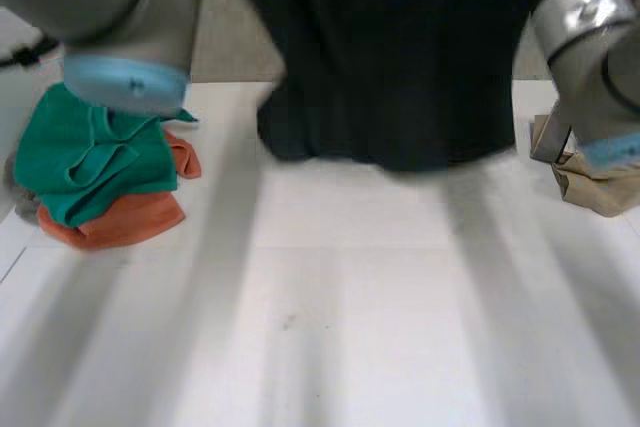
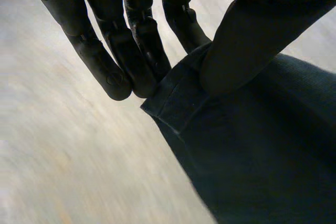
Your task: Fold the laundry.
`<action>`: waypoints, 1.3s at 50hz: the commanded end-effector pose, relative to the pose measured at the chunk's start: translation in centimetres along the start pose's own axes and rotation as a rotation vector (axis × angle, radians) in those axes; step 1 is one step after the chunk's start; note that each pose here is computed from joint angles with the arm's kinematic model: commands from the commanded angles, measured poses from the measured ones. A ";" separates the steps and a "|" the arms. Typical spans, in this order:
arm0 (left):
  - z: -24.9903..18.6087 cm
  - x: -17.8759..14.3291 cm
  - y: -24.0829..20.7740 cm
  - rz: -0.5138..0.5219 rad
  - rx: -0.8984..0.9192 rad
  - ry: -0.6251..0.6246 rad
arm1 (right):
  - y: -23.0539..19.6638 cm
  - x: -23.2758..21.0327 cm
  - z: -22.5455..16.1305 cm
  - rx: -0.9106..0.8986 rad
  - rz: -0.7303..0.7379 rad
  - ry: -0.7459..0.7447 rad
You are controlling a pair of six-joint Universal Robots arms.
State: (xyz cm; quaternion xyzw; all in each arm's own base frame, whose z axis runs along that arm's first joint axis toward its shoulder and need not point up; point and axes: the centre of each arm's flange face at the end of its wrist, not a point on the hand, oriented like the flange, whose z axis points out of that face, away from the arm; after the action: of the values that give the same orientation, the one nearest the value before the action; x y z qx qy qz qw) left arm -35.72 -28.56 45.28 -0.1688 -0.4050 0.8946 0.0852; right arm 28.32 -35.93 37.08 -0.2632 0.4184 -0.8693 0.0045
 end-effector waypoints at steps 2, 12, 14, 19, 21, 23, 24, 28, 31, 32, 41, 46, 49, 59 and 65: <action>-0.2 -0.9 0.9 -0.051 -0.031 -0.034 | -0.8 0.0 0.3 0.130 0.049 0.057; -6.8 0.4 10.8 0.005 -0.387 0.084 | 6.0 -5.1 -4.6 -0.130 0.054 -0.189; -9.4 1.4 13.2 0.011 -0.481 0.147 | 8.7 -6.9 -7.0 -0.223 0.061 -0.290; -14.6 2.7 17.1 0.049 -0.651 0.246 | 12.8 -10.2 -12.8 -0.412 0.055 -0.478; -16.6 2.9 18.4 0.077 -0.720 0.277 | 14.0 -11.0 -15.1 -0.479 0.024 -0.551; -17.5 2.8 18.9 0.095 -0.751 0.290 | 14.3 -11.2 -16.2 -0.512 0.001 -0.587; -18.1 2.5 19.1 0.105 -0.776 0.298 | 14.2 -11.1 -16.8 -0.536 -0.020 -0.615; -18.5 1.8 18.9 0.126 -0.792 0.299 | 13.2 -10.4 -17.2 -0.593 -0.015 -0.640; -18.0 1.0 18.0 0.131 -0.777 0.285 | 11.4 -9.2 -16.4 -0.615 0.022 -0.618; -17.9 0.9 17.8 0.132 -0.772 0.285 | 10.8 -8.8 -16.2 -0.616 0.035 -0.609; -17.7 -0.3 16.3 0.136 -0.753 0.290 | 7.1 -4.0 -13.1 -0.708 0.340 -0.396; -17.5 -0.6 15.9 0.137 -0.743 0.290 | 7.8 -3.6 -12.9 -0.816 0.471 -0.344; -17.5 -0.6 15.8 0.136 -0.748 0.291 | 8.6 -3.9 -13.3 -0.879 0.452 -0.353; -17.5 -0.8 15.9 0.133 -0.776 0.296 | 10.2 -6.9 -16.0 -0.982 0.421 -0.391; -17.5 -0.8 15.8 0.134 -0.783 0.293 | 11.1 -9.2 -17.1 -0.938 0.435 -0.384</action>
State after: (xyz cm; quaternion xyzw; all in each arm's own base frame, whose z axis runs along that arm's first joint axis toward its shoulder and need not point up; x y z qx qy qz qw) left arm -28.73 -27.04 22.71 -0.3399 -0.6843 0.6450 0.0136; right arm 25.01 -29.26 17.65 -0.3010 0.8069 -0.4904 0.1338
